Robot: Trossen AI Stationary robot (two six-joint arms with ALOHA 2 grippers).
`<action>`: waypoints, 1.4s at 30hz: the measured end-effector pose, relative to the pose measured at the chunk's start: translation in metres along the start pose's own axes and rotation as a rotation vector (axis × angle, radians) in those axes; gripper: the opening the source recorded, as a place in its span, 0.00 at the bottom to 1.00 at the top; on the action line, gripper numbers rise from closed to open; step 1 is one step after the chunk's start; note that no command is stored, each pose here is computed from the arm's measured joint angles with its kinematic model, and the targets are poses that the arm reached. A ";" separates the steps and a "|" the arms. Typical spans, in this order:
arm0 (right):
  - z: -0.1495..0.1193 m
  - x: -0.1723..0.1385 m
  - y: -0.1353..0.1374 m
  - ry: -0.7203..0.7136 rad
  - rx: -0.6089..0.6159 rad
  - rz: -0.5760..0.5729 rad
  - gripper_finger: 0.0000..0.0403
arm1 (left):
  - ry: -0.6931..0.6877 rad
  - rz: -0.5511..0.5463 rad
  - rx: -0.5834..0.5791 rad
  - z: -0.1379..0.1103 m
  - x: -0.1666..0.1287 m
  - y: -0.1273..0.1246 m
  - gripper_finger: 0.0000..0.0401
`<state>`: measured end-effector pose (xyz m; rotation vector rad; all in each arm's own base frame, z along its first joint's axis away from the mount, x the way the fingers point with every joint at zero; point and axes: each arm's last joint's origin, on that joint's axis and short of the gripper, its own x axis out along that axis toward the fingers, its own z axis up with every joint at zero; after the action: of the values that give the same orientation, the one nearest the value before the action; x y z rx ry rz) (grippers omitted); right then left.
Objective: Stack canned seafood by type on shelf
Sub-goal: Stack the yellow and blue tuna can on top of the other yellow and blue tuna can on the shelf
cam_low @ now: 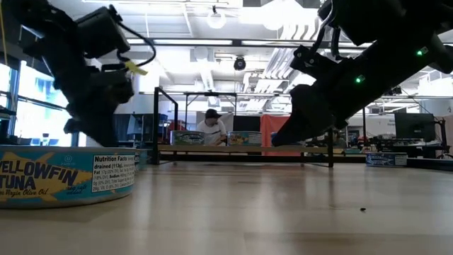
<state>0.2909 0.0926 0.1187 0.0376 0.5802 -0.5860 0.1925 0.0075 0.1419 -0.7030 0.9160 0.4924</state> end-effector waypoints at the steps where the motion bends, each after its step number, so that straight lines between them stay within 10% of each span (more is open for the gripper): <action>1: 0.000 0.000 0.000 0.000 -0.002 0.000 0.49 | -0.041 -0.025 0.017 0.002 0.004 -0.005 0.00; 15: 0.001 0.002 -0.001 0.001 -0.008 0.006 0.49 | -0.163 -0.267 0.369 0.050 0.083 -0.080 0.00; 23: 0.005 0.010 -0.008 0.027 0.096 0.003 0.49 | -0.104 -0.226 0.704 0.066 0.063 -0.151 0.00; 31: 0.007 0.035 -0.039 0.167 0.226 -0.058 0.49 | 0.017 -0.098 0.756 0.027 0.061 -0.158 0.00; 42: 0.007 0.031 -0.023 0.308 0.152 0.312 0.49 | -0.131 0.071 0.661 0.041 0.084 -0.133 0.00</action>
<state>0.3035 0.0555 0.1115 0.3609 0.8092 -0.3195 0.3461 -0.0452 0.1320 -0.0375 0.9107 0.2651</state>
